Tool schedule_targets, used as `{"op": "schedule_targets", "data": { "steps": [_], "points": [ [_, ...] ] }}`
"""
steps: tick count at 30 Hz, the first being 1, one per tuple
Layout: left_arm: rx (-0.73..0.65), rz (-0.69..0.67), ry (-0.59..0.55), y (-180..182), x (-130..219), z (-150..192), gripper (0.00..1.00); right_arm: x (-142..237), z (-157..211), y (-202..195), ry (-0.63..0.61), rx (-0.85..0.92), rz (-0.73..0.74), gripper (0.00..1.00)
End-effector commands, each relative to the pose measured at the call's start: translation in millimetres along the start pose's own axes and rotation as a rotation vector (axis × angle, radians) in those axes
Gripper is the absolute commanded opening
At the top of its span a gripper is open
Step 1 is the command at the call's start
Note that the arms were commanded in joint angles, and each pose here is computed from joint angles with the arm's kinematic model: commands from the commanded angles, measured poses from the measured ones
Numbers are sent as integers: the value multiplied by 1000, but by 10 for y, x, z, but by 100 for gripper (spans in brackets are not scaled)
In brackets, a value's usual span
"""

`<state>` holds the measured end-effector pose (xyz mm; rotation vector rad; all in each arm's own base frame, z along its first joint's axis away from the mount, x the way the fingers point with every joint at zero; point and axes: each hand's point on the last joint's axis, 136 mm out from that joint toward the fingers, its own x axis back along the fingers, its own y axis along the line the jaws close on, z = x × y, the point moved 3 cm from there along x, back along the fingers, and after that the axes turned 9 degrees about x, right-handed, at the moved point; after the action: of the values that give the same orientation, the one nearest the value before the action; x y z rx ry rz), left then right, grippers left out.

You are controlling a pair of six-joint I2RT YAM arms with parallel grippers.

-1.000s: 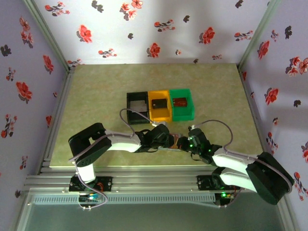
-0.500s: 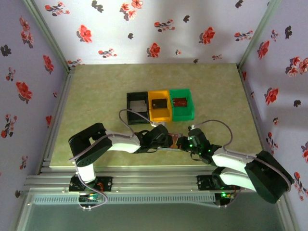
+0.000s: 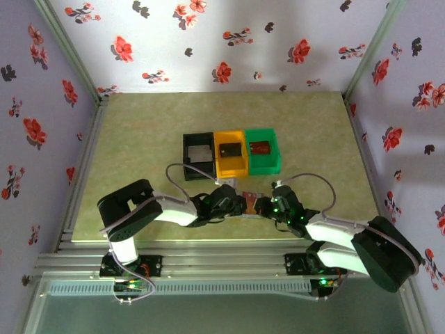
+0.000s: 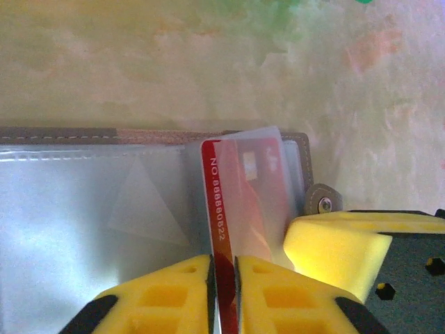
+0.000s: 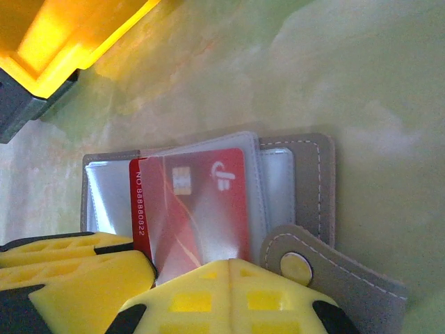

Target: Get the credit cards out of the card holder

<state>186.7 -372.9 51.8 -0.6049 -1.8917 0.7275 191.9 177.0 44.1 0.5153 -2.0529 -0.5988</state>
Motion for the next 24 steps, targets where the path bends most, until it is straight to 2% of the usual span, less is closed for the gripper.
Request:
{"op": "schedule_targets", "data": {
  "steps": [1, 7, 24],
  "points": [
    [15, 90, 6, -147, 65, 24, 13, -5, 194, -213, 64, -25, 75, 0],
    [31, 109, -13, -130, 89, 5, 0, -4, 197, -221, 64, -25, 78, 0],
    [35, 115, -51, -42, 246, -61, 0, 30, 200, -280, 56, -18, 114, 0]
  ]
}}
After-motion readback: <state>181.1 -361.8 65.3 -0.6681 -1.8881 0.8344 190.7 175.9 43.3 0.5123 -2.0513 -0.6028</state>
